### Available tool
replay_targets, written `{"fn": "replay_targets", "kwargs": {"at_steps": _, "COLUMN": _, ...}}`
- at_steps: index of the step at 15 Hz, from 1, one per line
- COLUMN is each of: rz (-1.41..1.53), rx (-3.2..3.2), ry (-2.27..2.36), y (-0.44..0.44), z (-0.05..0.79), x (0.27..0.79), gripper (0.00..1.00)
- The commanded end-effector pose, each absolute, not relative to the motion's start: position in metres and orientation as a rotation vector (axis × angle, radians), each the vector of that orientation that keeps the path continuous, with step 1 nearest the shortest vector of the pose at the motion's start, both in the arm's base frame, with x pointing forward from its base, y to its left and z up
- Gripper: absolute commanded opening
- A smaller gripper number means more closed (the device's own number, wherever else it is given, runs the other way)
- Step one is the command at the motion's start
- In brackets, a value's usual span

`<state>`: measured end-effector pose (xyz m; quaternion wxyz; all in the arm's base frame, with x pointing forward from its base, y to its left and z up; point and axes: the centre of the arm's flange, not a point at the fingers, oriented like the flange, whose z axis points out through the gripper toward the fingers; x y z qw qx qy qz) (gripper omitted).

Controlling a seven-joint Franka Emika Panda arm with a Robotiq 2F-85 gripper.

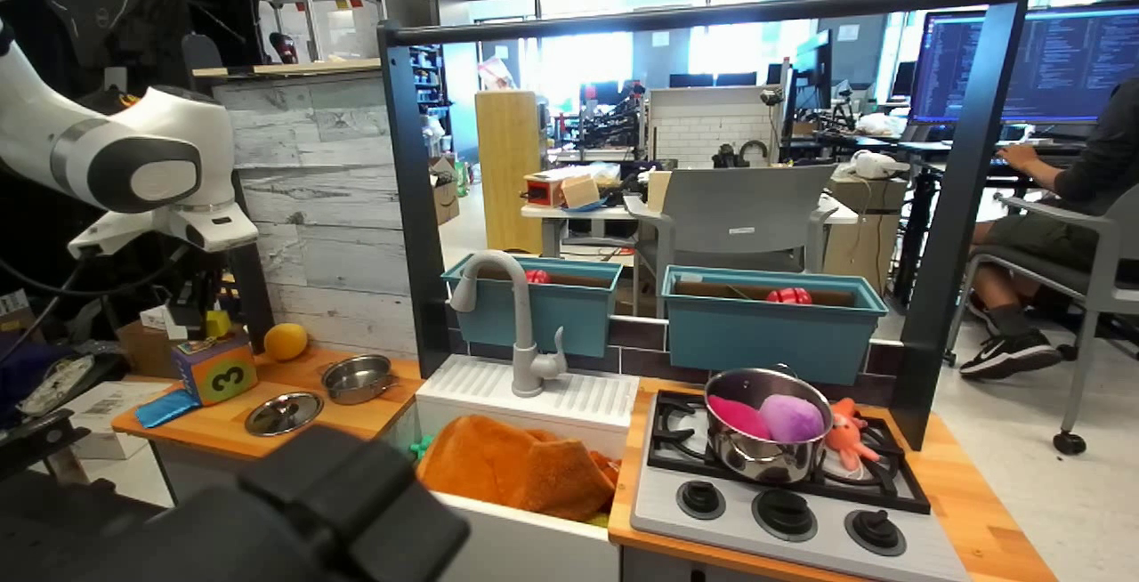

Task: Put the yellow block over the toy square

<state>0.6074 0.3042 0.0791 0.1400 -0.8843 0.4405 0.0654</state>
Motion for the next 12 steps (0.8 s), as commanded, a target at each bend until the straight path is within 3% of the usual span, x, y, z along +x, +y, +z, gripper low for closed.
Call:
{"fn": "replay_targets", "kwargs": {"at_steps": 1, "rz": 0.193, "rx": -2.561, "ry": 1.297, "y": 0.3163, "z": 0.0682, "x": 0.6200, "gripper": 0.01}}
{"fn": "replay_targets", "kwargs": {"at_steps": 3, "rz": 0.205, "rx": -2.569, "ry": 1.303, "y": 0.3164, "z": 0.0638, "x": 0.6174, "gripper": 0.01}}
{"fn": "replay_targets", "kwargs": {"at_steps": 4, "rz": 0.219, "rx": -2.574, "ry": 1.308, "y": 0.3161, "z": 0.0621, "x": 0.6158, "gripper": 0.27}}
{"fn": "replay_targets", "kwargs": {"at_steps": 5, "rz": 0.220, "rx": -2.577, "ry": 1.312, "y": 0.3160, "z": 0.0618, "x": 0.6153, "gripper": 0.29}}
{"fn": "replay_targets", "kwargs": {"at_steps": 6, "rz": 0.224, "rx": -2.579, "ry": 1.313, "y": 0.3159, "z": 0.0631, "x": 0.6147, "gripper": 0.37}}
{"fn": "replay_targets", "kwargs": {"at_steps": 12, "rz": 0.224, "rx": -2.582, "ry": 1.309, "y": 0.3148, "z": 0.0677, "x": 0.6127, "gripper": 1.00}}
